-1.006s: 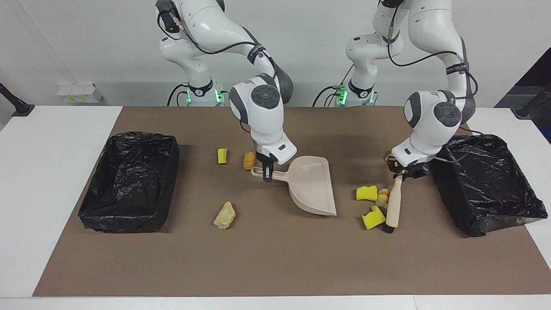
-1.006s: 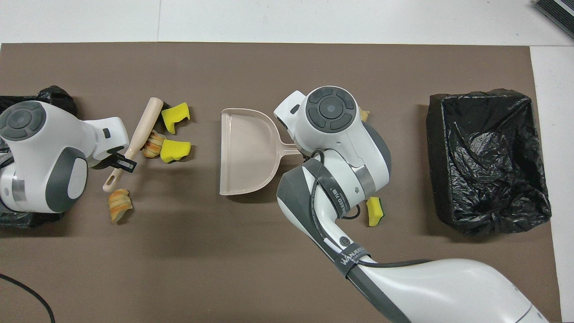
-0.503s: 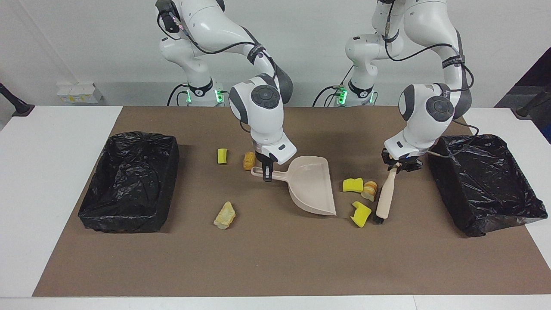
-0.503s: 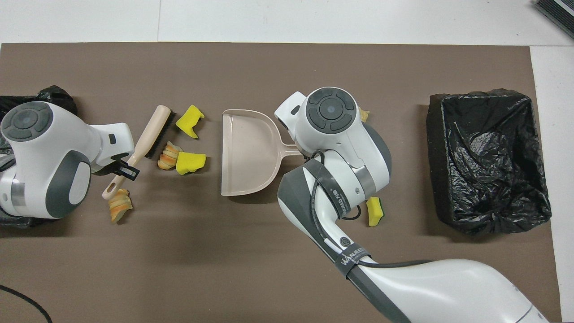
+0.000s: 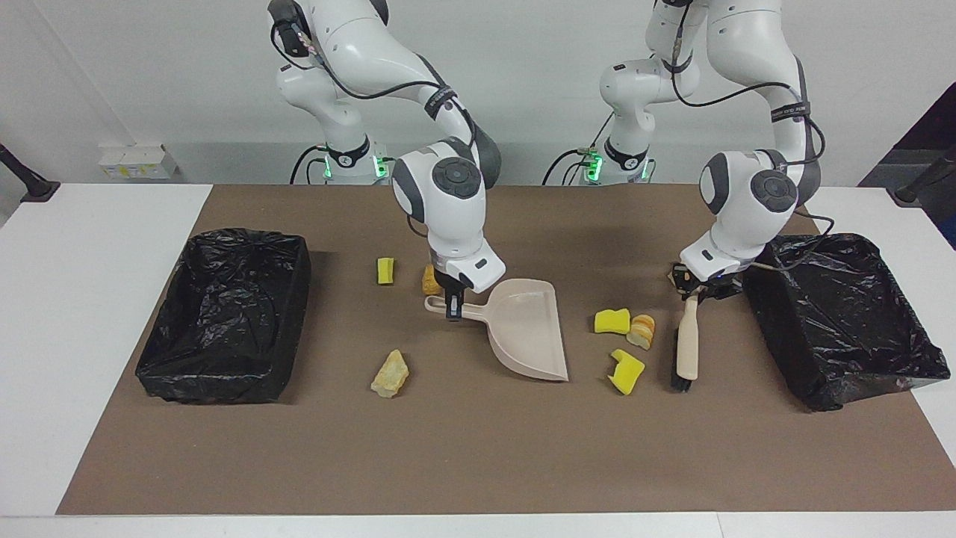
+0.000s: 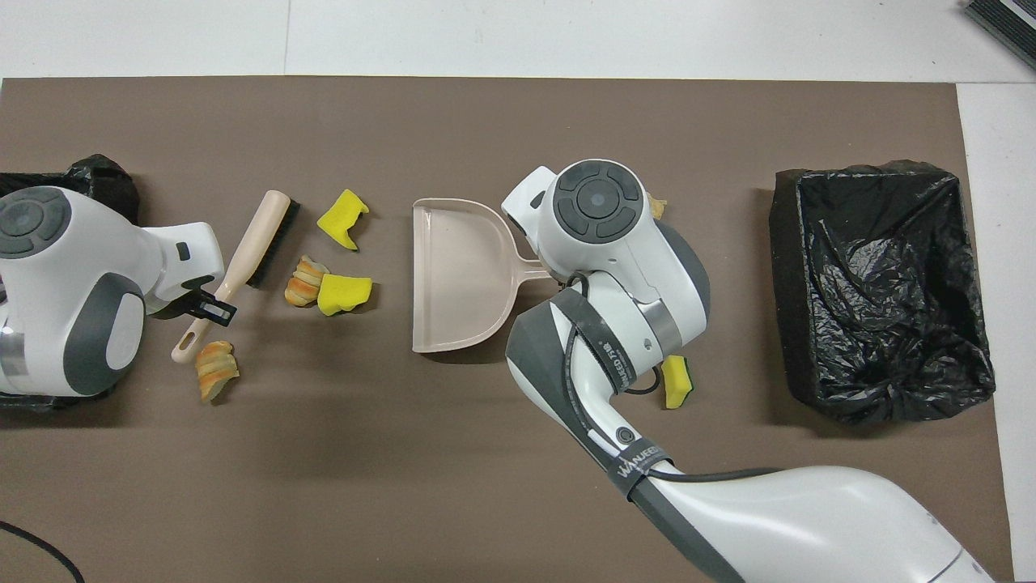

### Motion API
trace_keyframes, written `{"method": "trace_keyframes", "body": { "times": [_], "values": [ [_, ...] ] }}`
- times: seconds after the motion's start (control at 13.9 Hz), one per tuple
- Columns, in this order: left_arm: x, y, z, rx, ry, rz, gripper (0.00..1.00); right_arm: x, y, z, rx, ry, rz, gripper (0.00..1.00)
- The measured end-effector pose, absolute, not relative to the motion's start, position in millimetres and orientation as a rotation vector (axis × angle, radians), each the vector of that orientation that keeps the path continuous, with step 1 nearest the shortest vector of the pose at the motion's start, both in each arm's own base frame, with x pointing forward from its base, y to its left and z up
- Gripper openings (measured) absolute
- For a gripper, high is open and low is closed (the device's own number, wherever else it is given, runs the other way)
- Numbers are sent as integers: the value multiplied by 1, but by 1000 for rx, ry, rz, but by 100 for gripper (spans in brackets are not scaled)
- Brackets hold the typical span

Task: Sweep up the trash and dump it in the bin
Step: 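Brush the pieces into the dustpan held by the right gripper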

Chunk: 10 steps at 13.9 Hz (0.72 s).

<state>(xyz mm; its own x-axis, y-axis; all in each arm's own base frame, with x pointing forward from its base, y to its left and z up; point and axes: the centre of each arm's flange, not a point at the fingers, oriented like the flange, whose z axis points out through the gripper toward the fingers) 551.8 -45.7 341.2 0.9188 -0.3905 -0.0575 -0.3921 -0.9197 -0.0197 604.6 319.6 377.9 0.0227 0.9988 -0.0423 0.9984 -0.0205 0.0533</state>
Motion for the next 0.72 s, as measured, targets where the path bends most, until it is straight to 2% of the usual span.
{"method": "trace_keyframes", "body": {
  "times": [0.72],
  "values": [
    [499,-198,342,-3151,583,206,26,606,328,364,2145,2198,53,32]
  ]
}}
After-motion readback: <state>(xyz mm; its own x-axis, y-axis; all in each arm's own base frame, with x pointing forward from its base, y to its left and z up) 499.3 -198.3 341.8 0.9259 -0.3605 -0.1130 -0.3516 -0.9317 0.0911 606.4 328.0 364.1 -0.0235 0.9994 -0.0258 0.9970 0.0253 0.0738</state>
